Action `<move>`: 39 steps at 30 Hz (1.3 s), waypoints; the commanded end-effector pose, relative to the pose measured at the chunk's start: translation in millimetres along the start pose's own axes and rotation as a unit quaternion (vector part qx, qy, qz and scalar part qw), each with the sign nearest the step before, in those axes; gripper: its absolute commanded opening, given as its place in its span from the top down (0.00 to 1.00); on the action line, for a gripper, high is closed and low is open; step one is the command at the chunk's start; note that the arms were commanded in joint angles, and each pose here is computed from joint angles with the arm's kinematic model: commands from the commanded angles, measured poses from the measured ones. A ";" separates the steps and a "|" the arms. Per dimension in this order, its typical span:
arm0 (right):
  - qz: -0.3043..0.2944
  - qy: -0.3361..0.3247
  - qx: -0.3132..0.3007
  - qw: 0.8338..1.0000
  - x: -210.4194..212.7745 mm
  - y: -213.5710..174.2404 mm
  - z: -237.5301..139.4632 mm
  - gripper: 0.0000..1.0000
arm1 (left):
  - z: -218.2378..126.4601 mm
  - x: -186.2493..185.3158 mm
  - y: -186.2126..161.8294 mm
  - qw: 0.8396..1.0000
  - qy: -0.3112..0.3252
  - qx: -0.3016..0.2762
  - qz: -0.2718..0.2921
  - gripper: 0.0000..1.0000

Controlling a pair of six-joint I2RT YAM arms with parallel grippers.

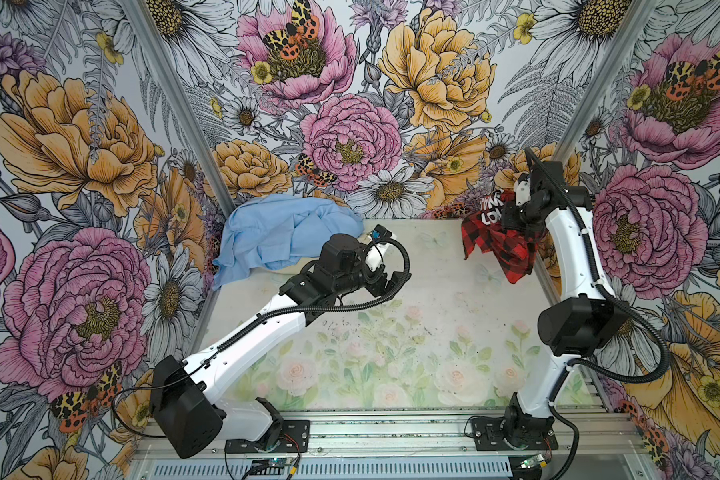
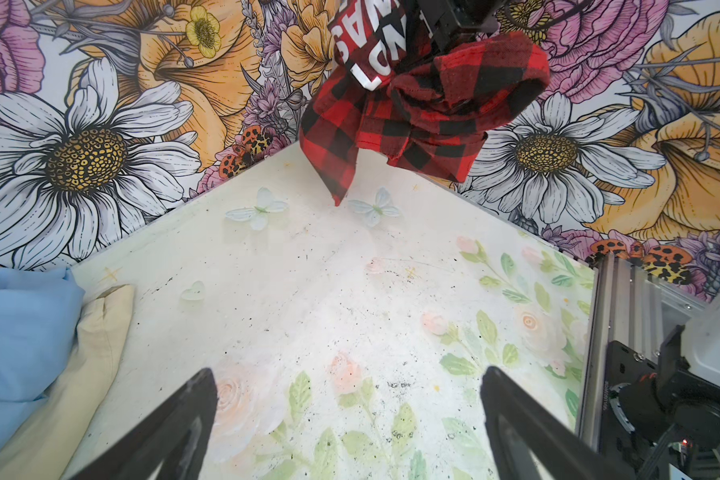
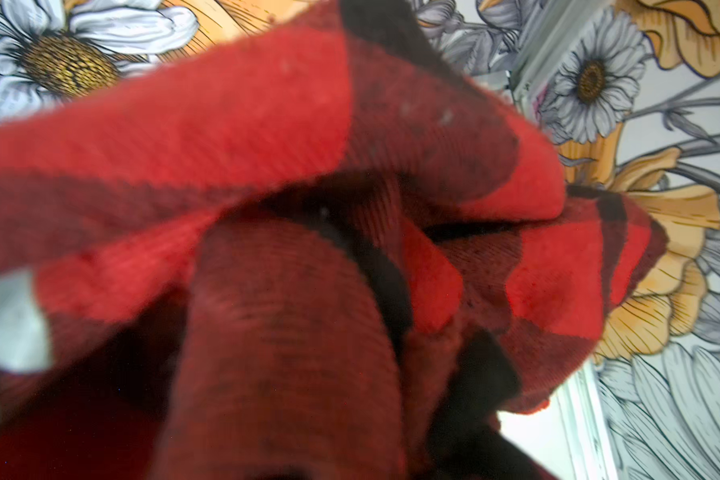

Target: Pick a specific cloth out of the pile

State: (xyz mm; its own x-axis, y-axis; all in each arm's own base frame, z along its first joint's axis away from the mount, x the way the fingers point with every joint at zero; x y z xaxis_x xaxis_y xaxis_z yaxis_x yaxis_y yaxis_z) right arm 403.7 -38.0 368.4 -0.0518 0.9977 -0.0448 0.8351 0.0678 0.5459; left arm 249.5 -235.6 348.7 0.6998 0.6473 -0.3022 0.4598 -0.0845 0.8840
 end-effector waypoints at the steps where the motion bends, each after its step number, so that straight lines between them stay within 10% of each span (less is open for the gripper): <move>1: -0.015 -0.061 0.034 0.997 -5.3 -1.6 -0.4 1.00 | -6.7 -5.2 6.1 1.000 -0.009 -0.012 0.007 0.01; 14: -0.042 -0.002 0.159 0.986 28.7 -7.4 155.9 1.00 | -3.9 -3.5 4.1 1.000 -0.006 -0.007 0.008 0.01; 23: -0.008 0.084 0.074 0.994 24.3 14.1 195.1 1.00 | -0.8 -2.6 3.4 1.000 -0.008 -0.004 0.006 0.01; 39: 0.051 0.079 0.133 0.987 -23.1 -22.8 265.4 1.00 | 4.3 -3.9 1.0 1.000 -0.023 0.006 0.002 0.01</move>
State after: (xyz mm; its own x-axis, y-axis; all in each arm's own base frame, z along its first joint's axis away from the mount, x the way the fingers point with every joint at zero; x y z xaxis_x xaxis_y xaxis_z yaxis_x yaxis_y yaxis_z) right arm 530.1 -70.5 142.5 -0.0280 0.9894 0.1428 0.9489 -0.0187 0.3151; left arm 249.5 -237.3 346.7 0.7080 0.6348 -0.3095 0.4668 -0.0919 0.8796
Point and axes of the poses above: each gripper's point midway between its finger pads, its own z axis out along the fingers, its own x axis along the line the jaws close on, y = z × x, the point moved 10 cm from there along -z, back along the fingers, and after that the axes turned 13 degrees about -z, right-handed, at the moved point
